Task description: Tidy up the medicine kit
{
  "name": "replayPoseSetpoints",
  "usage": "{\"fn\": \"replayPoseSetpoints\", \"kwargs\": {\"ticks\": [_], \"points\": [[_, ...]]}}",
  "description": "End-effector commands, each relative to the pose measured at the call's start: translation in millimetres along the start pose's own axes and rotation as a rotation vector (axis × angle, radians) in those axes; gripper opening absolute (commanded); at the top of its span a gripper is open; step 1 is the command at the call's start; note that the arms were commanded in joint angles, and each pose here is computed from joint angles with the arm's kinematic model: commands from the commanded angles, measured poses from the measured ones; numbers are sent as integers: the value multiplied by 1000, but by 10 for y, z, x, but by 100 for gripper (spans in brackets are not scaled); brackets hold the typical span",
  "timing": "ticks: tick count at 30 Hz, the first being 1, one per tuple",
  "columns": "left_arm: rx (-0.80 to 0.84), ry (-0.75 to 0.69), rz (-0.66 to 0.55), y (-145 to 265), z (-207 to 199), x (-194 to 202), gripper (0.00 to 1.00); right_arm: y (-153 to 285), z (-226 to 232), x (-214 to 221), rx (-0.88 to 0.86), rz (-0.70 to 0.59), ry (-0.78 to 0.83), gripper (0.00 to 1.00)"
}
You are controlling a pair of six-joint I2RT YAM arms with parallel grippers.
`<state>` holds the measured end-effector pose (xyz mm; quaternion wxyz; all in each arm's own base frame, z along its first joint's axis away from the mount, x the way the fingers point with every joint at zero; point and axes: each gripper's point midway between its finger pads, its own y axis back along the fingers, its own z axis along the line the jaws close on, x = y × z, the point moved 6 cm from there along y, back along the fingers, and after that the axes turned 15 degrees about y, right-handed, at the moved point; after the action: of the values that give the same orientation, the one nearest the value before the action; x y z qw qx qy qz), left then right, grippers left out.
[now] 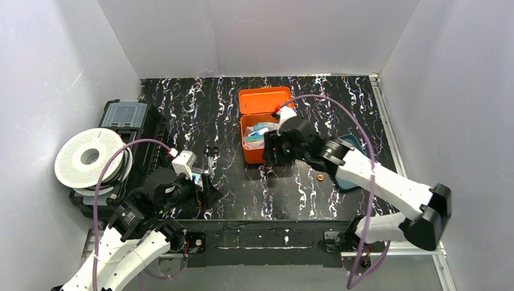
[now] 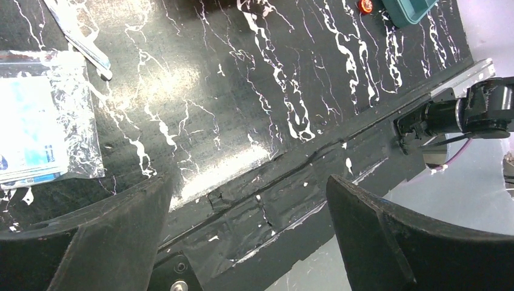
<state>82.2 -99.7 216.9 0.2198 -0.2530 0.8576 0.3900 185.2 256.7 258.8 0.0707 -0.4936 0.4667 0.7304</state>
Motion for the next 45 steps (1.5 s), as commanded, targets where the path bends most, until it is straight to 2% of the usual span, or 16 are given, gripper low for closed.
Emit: {"fn": "replayPoseSetpoints", "kwargs": {"ticks": [1, 6, 10, 14, 21, 30, 45], "points": [[-22, -5, -4, 11, -15, -46, 98, 338, -350, 320, 213, 27, -1, 70], [-35, -6, 25, -30, -18, -37, 98, 511, -656, 681, 362, 73, -93, 73], [-34, -7, 40, -52, -24, -30, 98, 502, -971, 911, 448, 114, -206, 72], [-32, -9, 40, -53, -26, -31, 98, 390, -1226, 1045, 492, 101, -306, 71], [-26, -11, 42, -54, -30, -26, 98, 160, -1585, 1160, 534, 169, -392, 72], [-18, -14, 46, -55, -38, -22, 98, -117, -1943, 1139, 503, 217, -442, 71], [-15, -17, 61, -74, -47, -16, 98, -432, -2236, 1122, 482, 286, -369, 69]]}}
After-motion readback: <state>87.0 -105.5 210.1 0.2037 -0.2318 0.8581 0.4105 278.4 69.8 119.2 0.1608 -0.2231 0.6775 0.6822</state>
